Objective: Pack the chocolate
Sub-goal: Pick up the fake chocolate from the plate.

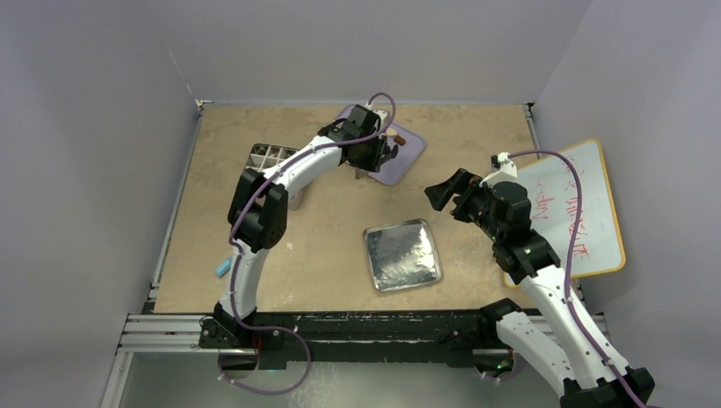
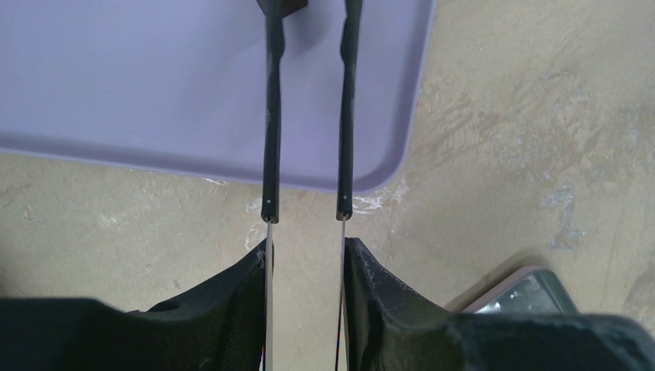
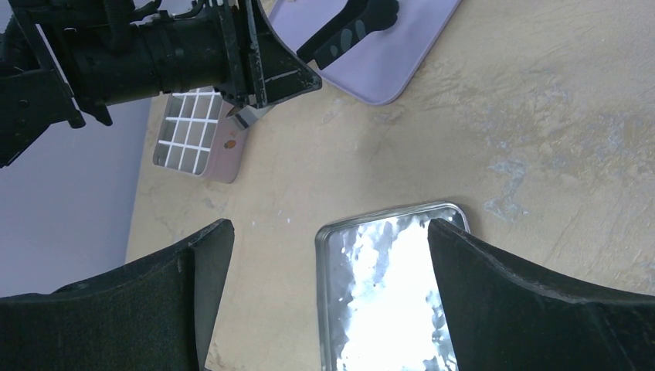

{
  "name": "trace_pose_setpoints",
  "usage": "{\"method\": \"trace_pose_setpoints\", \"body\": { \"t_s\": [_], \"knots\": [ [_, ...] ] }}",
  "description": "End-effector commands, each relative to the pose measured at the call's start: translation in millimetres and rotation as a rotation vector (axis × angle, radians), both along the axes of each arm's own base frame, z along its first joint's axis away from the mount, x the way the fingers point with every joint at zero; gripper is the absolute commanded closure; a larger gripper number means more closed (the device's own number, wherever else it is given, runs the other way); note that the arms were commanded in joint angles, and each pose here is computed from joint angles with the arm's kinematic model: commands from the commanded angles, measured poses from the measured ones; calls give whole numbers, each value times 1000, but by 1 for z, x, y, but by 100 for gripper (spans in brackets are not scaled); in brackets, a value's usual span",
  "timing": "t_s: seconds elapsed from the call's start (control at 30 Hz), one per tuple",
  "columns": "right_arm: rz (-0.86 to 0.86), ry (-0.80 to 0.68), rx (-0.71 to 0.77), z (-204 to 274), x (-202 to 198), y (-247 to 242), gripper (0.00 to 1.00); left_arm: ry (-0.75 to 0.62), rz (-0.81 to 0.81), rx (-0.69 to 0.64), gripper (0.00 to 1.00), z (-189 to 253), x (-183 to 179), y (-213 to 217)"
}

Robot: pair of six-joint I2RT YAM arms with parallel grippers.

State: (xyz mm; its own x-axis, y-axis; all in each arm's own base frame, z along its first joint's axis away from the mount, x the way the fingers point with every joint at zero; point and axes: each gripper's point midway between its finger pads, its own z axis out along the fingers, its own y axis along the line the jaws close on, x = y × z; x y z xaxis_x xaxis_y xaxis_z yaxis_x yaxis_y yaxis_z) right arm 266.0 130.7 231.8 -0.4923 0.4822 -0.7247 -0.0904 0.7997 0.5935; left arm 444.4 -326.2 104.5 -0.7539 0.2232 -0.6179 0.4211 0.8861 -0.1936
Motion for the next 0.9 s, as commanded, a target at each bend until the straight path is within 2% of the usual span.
{"method": "trace_pose_setpoints", "body": {
  "t_s": [0.0, 0.27, 0.57, 0.87],
  "knots": [
    [3, -41, -12, 14, 3, 0, 3, -111, 26, -19, 66, 24, 27, -4],
    [3, -38, -13, 11, 4, 1, 3, -124, 40, 10, 62, 12, 34, -1],
    [-2, -40, -13, 14, 6, 0, 3, -118, 45, 26, 62, -5, 44, -3],
    [-2, -42, -12, 14, 6, 0, 3, -91, 46, 43, 78, 0, 37, 2]
  ]
}}
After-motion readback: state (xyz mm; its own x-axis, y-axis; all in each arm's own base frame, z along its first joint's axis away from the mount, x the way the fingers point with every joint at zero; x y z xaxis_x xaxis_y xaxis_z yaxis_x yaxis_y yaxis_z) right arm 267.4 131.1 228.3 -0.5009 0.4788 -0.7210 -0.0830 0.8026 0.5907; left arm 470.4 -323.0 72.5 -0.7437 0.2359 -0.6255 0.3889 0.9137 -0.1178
